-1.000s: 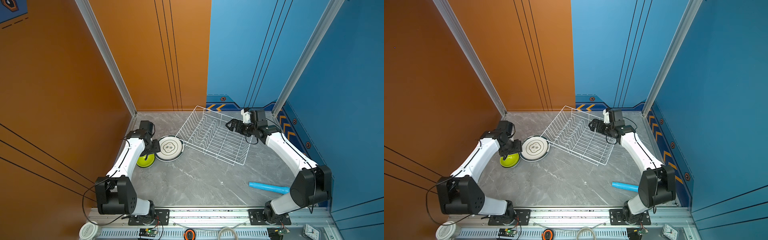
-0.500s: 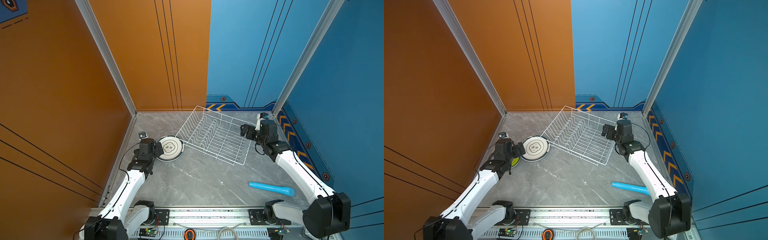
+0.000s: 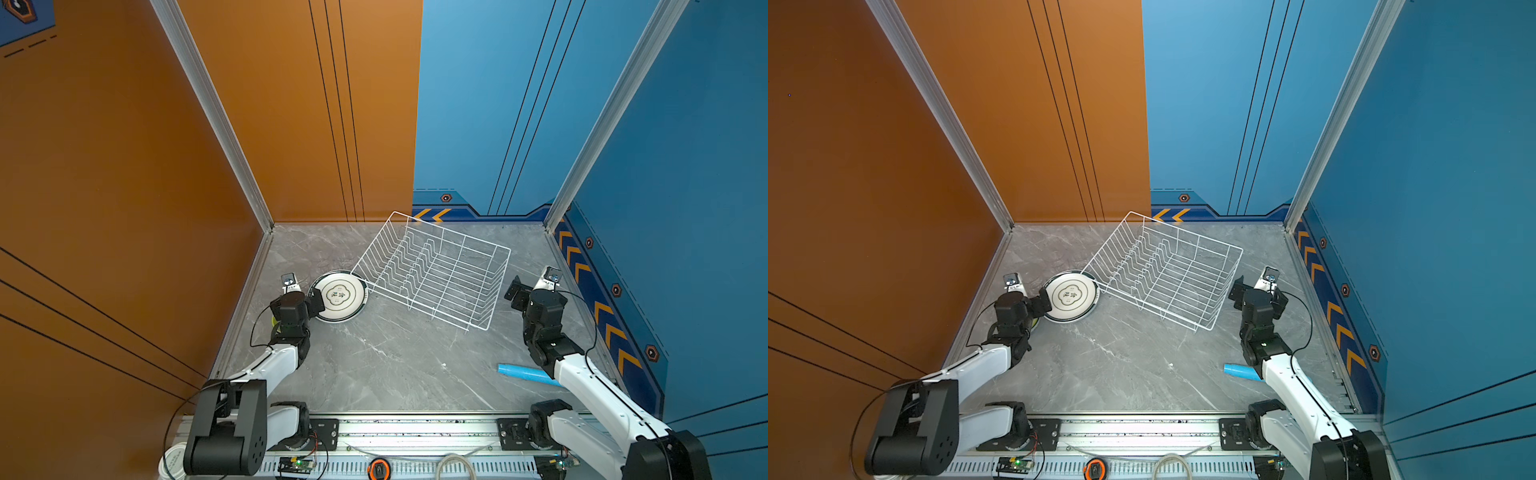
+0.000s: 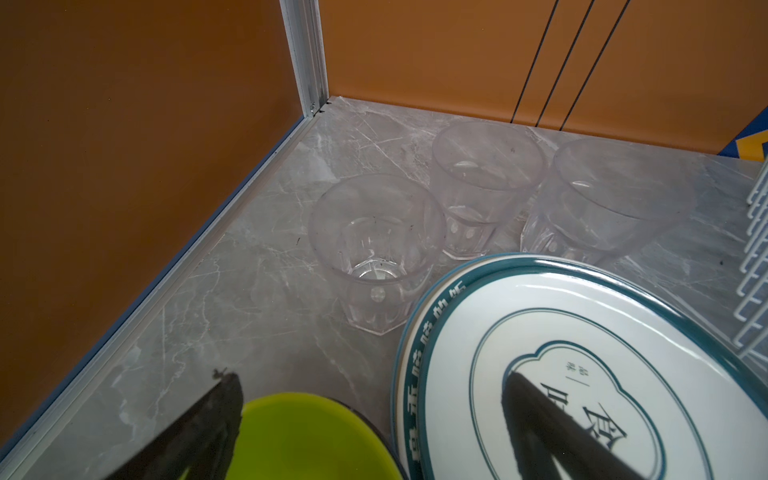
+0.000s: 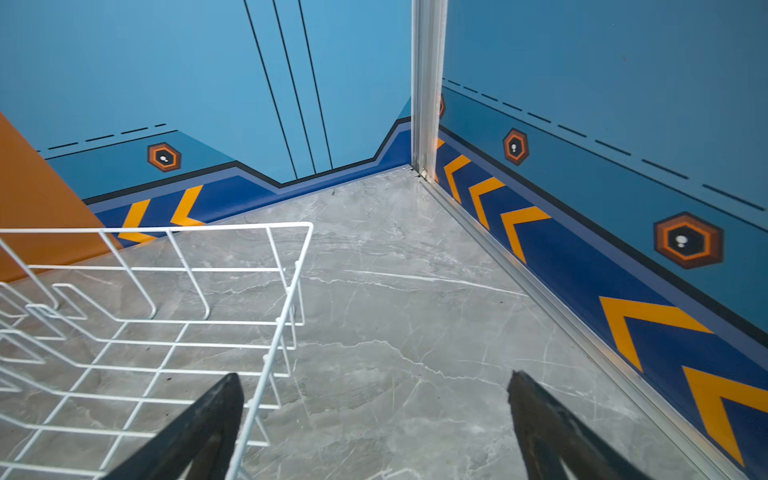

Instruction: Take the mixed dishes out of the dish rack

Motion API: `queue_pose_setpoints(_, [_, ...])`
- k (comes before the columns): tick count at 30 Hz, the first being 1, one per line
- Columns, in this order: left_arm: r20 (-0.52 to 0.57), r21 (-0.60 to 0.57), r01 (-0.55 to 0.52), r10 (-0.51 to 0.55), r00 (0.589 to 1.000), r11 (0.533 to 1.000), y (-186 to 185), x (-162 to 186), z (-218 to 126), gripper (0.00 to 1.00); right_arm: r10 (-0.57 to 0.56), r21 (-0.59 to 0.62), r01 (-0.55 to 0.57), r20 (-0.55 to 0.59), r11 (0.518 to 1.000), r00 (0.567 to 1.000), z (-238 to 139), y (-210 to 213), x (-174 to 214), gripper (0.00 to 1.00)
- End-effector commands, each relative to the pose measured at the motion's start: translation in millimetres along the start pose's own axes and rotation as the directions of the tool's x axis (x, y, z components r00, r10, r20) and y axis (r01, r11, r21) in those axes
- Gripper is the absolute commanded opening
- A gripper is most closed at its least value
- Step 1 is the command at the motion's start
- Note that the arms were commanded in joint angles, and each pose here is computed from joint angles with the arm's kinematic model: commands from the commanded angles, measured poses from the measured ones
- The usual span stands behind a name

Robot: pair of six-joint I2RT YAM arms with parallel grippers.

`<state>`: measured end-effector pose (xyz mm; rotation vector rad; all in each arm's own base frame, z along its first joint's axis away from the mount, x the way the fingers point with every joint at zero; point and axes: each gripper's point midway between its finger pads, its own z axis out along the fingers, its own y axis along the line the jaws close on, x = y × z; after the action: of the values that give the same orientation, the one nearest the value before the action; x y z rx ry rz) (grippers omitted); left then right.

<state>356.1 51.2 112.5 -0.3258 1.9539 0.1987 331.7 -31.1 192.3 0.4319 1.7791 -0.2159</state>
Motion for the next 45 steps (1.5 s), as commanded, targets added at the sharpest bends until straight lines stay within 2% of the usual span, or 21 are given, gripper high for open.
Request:
queue_pose_setpoints(1, [0.060, 0.058, 0.008, -0.012, 0.998, 0.998, -7, -9, 7, 0.98, 0.001, 0.106, -0.009, 0.078, 0.994, 0.997, 3, -18, -11, 1.00])
queue_pose_setpoints(5, [0.051, 0.067, -0.007, 0.004, 0.999, 0.998, -11, -9, 18, 0.98, -0.006, 0.193, -0.010, 0.085, 0.981, 0.996, 11, -32, -2, 1.00])
queue_pose_setpoints(10, [0.053, 0.041, 0.003, -0.005, 0.999, 0.999, -5, -7, 29, 0.98, -0.005, 0.216, -0.007, 0.054, 0.976, 0.999, 26, -38, 14, 1.00])
queue_pose_setpoints(17, [0.054, 0.040, 0.003, -0.005, 0.999, 0.999, -5, -5, 26, 0.98, -0.044, 0.258, 0.039, 0.011, 0.965, 0.999, 37, -45, 35, 1.00])
queue_pose_setpoints(22, [0.076, 0.084, -0.017, 0.011, 0.997, 0.996, -13, -4, 22, 0.98, -0.055, 0.298, 0.049, 0.013, 0.953, 0.998, 45, -51, 47, 1.00])
queue_pose_setpoints(27, [0.165, 0.167, -0.069, 0.041, 0.985, 0.983, -32, 6, 24, 0.98, -0.072, 0.282, 0.068, 0.004, 0.957, 0.997, 56, -41, 53, 1.00])
queue_pose_setpoints(29, [0.118, 0.166, -0.069, 0.050, 0.992, 0.984, -31, 10, 23, 0.98, -0.086, 0.276, 0.088, -0.018, 0.957, 0.996, 59, -37, 54, 1.00])
queue_pose_setpoints(31, [0.116, 0.155, -0.064, 0.046, 0.992, 0.986, -30, 9, 27, 0.98, -0.099, 0.262, 0.099, -0.014, 0.960, 0.995, 60, -34, 54, 1.00])
queue_pose_setpoints(35, [0.103, 0.154, -0.076, 0.060, 0.993, 0.985, -32, 9, 30, 0.98, -0.144, 0.170, 0.142, 0.002, 0.975, 0.990, 58, -15, 56, 1.00])
queue_pose_setpoints(38, [0.101, 0.152, -0.076, 0.061, 0.993, 0.985, -32, 10, 30, 0.98, -0.222, 0.079, 0.221, 0.004, 0.972, 0.975, 59, 9, 61, 1.00])
queue_pose_setpoints(45, [0.101, 0.151, -0.078, 0.063, 0.993, 0.985, -33, 9, 30, 0.98, -0.202, 0.059, 0.203, -0.017, 0.977, 0.979, 64, 8, 63, 1.00])
